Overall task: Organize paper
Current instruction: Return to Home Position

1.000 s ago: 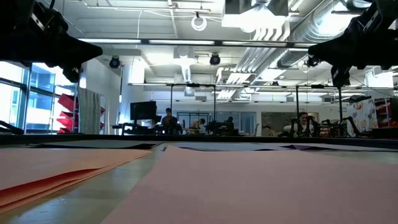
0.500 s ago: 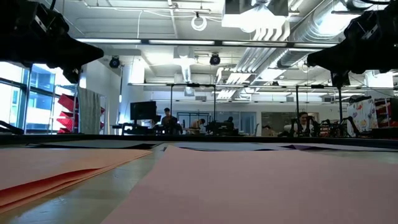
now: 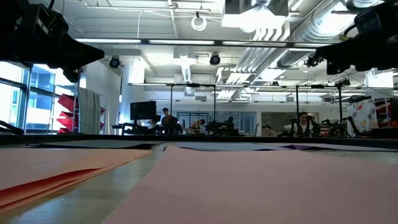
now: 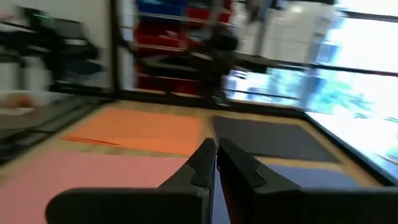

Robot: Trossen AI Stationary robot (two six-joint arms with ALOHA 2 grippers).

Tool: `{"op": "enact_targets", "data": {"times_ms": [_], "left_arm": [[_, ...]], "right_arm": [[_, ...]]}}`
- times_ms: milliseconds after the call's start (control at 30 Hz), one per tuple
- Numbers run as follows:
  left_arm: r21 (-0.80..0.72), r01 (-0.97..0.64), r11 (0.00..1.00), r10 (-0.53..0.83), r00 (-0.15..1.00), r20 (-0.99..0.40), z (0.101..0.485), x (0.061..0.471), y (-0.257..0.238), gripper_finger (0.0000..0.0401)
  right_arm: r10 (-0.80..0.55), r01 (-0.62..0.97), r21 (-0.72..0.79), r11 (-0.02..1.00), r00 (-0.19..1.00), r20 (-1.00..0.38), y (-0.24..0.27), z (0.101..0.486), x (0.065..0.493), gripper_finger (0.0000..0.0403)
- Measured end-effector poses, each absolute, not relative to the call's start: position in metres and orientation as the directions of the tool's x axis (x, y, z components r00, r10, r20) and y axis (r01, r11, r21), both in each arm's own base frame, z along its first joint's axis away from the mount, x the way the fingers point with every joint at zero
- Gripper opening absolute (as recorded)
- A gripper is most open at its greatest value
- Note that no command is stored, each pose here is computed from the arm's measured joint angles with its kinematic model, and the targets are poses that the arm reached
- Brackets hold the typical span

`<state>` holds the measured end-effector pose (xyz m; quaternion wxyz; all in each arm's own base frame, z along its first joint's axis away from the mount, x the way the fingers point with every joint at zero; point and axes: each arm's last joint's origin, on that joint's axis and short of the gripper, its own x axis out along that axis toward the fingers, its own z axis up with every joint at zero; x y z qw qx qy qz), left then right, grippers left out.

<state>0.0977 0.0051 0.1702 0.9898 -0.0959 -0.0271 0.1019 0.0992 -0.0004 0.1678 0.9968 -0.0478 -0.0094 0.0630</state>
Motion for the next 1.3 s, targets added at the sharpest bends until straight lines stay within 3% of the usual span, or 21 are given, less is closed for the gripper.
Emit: {"op": "enact_targets", "data": {"times_ms": [433, 1300], "left_arm": [[-0.195, -0.195, 0.961, 0.205, 0.978, 0.031, 0.17, 0.0978, 0.0051, 0.0], [-0.195, -0.196, 0.961, 0.205, 0.978, 0.031, 0.1699, 0.0978, 0.0051, 0.0]], "right_arm": [[0.107, -0.108, 0.108, 0.988, 0.994, 0.011, -0.0009, 0.1677, 0.0993, 0.0005], [0.107, -0.107, 0.111, 0.988, 0.994, 0.011, -0.0009, 0.1677, 0.0993, 0.0005]]}}
